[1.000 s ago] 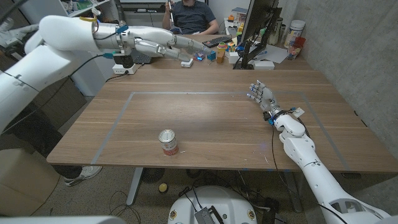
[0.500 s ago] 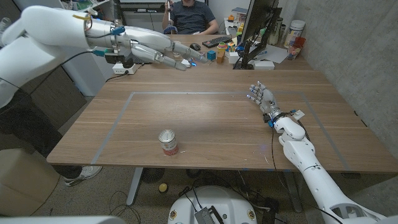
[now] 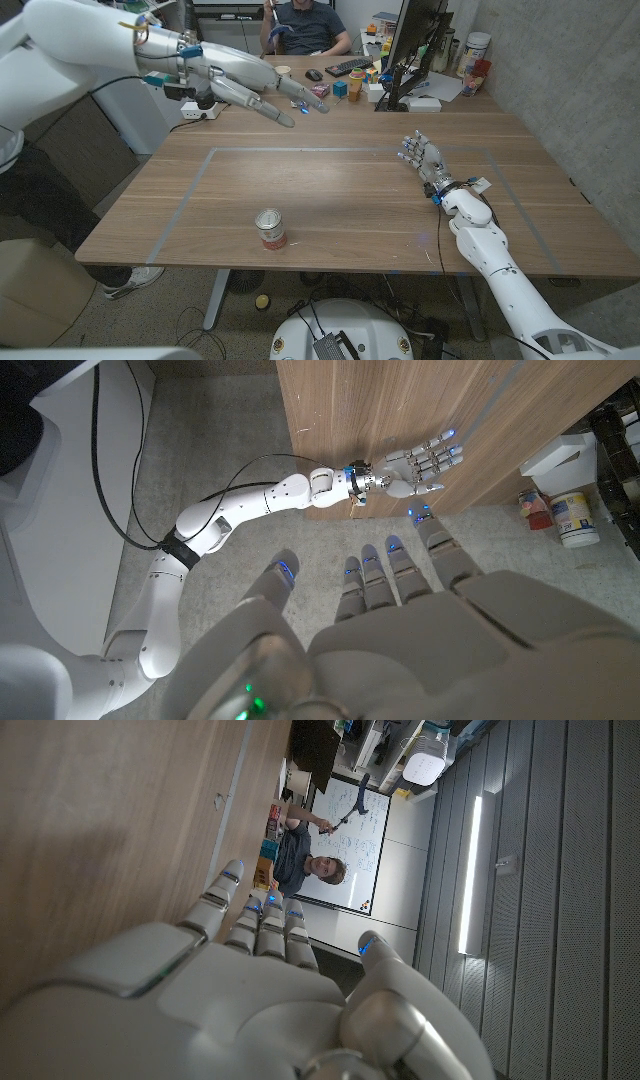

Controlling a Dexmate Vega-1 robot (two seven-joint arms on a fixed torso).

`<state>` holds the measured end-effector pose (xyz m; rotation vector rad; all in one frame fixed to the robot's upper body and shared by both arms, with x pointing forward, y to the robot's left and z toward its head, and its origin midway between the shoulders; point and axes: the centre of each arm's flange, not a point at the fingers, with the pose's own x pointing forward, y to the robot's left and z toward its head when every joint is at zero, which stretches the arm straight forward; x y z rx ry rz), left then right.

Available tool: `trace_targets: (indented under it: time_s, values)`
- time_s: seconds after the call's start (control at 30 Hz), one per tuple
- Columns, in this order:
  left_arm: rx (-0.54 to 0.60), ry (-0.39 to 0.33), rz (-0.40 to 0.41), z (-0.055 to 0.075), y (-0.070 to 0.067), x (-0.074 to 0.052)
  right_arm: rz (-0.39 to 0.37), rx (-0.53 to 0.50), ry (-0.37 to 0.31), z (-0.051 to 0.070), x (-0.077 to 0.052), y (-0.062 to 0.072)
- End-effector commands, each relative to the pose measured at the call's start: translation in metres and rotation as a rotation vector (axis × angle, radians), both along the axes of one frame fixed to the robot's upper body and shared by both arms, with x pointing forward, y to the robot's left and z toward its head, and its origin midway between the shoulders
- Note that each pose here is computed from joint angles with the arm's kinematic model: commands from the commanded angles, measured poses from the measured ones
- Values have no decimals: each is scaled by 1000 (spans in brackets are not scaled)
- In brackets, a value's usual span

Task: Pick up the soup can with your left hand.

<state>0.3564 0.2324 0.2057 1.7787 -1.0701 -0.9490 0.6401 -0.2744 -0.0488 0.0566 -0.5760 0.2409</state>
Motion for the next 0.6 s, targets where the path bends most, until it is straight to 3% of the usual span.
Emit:
trace_targets:
  time_s: [0.03,0.27,0.6]
  values:
    - [83,-5,68,3,-8,5,7,-1,-14,11,3,-6]
    - [127,-26,94,5,-11,10,5,-19,-32,21,5,-5]
    - [184,-59,112,0,-16,15,-1,-19,-36,24,7,-10]
